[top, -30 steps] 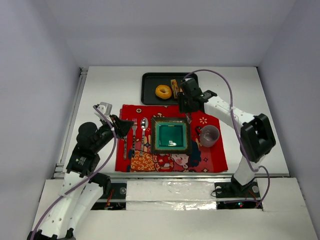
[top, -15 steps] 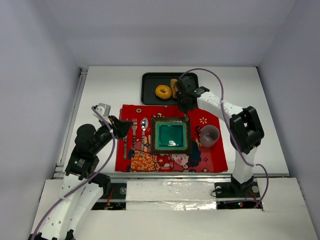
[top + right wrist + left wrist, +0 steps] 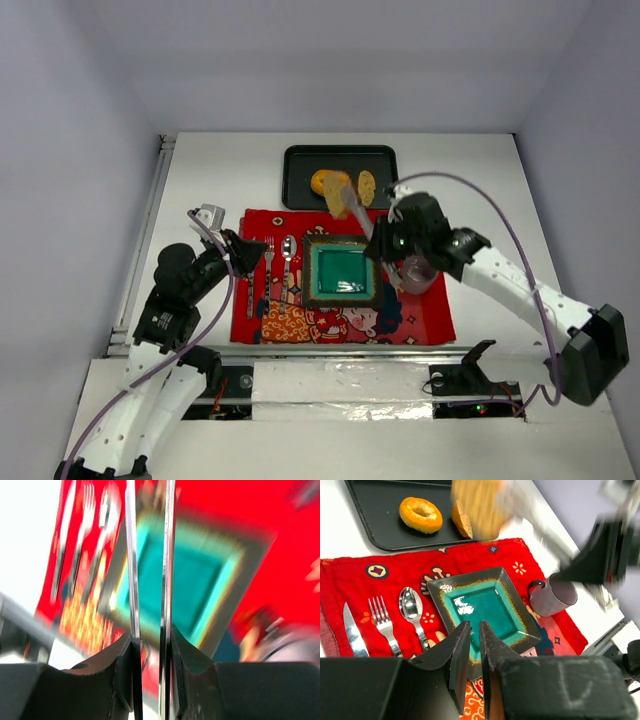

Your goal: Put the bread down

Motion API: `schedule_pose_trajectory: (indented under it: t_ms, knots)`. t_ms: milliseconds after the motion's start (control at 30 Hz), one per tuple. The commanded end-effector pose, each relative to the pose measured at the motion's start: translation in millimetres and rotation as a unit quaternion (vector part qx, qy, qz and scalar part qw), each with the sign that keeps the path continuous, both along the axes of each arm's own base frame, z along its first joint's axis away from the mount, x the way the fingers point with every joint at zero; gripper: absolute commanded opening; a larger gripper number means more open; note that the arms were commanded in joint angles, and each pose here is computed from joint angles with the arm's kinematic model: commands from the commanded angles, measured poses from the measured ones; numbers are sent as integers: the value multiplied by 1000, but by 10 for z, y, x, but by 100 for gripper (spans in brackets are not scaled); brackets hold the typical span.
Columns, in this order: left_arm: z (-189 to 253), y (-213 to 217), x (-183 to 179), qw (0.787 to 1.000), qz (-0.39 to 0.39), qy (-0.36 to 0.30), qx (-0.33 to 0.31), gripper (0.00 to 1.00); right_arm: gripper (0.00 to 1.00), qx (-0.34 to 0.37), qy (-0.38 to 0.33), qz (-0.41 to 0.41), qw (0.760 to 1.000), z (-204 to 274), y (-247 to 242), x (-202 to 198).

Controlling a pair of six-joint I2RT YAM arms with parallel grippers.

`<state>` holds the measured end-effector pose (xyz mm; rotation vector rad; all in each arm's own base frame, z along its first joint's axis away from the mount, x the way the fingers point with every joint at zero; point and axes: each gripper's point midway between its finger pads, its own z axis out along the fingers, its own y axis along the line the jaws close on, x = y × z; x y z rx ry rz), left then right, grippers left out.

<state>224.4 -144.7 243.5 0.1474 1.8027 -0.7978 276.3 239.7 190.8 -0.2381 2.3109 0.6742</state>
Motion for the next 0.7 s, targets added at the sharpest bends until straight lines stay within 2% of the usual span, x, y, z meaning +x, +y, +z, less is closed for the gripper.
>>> schedule_pose_trajectory:
  t_ms: [0,33,167,300,400,500,533,667]
  knots:
    - [65,-4,8,1000,-4,-23,-3,11,32,68,58,63,994,-137,210,-579]
    - [66,-1,10,1000,-2,-23,-5,11,32,71,87,84,990,-314,229,-816]
    - [63,-9,7,1000,-4,-23,-6,11,32,115,115,106,981,-397,307,-1182]
    - [45,-12,18,1000,-4,-18,-5,11,32,141,125,124,974,-411,380,-1301]
    - [56,-3,11,1000,-2,-20,-6,11,34,130,126,116,977,-470,378,-1259]
    - [60,2,6,1000,0,-22,-9,11,44,112,128,101,980,-547,353,-1200]
    - [56,3,5,1000,0,-21,-8,11,53,99,125,87,983,-589,318,-1155]
    - [42,-18,5,1000,-7,-19,-6,11,63,67,116,65,989,-599,214,-1089]
